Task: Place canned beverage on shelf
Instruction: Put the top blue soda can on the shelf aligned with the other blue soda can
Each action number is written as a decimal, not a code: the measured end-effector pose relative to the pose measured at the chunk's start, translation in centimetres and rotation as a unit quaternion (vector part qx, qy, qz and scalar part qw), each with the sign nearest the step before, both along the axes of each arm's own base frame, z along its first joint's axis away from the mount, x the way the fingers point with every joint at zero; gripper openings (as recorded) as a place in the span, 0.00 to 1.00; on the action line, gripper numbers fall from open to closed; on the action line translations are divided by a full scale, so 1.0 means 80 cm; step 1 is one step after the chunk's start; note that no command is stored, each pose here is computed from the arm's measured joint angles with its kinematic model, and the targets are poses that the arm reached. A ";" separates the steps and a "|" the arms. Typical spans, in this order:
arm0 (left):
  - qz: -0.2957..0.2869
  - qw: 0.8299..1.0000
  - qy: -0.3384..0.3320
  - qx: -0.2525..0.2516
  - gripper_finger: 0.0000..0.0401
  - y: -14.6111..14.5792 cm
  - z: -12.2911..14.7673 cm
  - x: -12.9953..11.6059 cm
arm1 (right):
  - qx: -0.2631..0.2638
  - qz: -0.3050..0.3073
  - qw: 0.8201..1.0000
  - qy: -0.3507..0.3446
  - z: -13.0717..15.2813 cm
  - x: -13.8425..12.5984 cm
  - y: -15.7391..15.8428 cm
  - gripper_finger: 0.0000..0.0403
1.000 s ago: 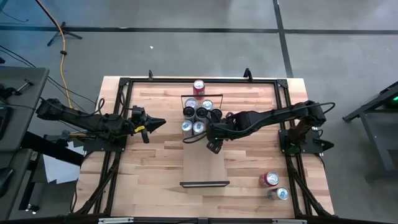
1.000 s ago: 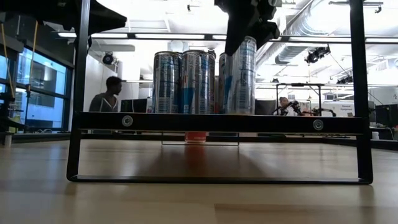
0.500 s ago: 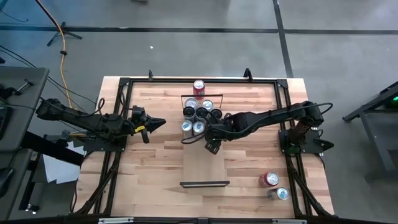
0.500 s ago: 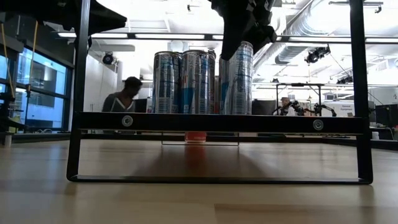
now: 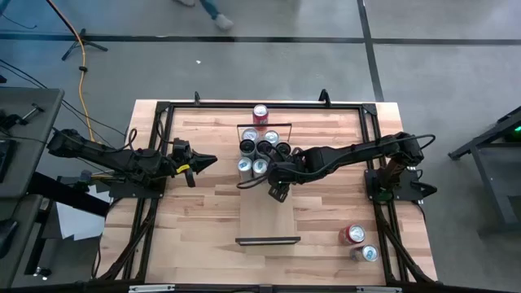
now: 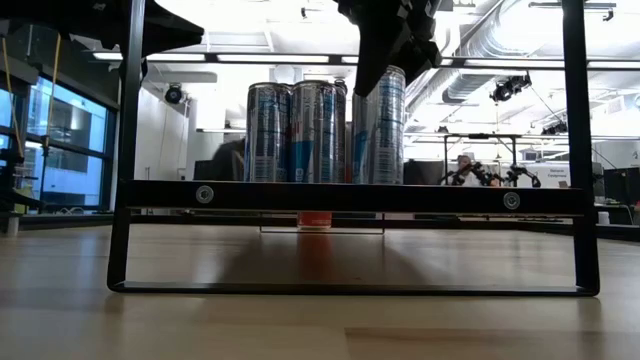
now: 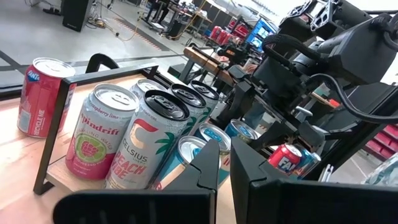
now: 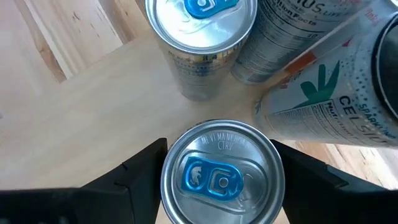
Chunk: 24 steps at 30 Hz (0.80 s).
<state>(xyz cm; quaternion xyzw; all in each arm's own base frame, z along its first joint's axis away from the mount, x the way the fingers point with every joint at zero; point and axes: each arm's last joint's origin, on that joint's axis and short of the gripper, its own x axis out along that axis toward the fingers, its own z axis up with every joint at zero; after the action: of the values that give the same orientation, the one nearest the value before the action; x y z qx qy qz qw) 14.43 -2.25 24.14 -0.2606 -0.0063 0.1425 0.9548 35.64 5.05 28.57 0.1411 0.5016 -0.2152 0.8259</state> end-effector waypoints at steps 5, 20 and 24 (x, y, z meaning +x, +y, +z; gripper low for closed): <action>0.000 1.000 -0.002 -0.006 0.00 0.000 0.000 0.000 | 0.001 -0.002 1.000 0.000 0.000 0.000 0.000 0.62; -0.014 1.000 -0.001 -0.007 0.00 -0.001 0.000 0.000 | 0.001 0.001 1.000 -0.006 0.001 0.001 0.000 0.66; -0.015 1.000 -0.001 -0.007 0.00 -0.001 0.000 0.000 | 0.001 0.002 1.000 -0.007 0.001 0.001 0.000 0.74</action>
<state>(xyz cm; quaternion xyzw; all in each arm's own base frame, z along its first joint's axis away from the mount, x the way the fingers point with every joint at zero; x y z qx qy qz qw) 14.45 -2.33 24.14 -0.2678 -0.0028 0.1282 0.9549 35.76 5.09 28.62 0.1426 0.4967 -0.2123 0.8294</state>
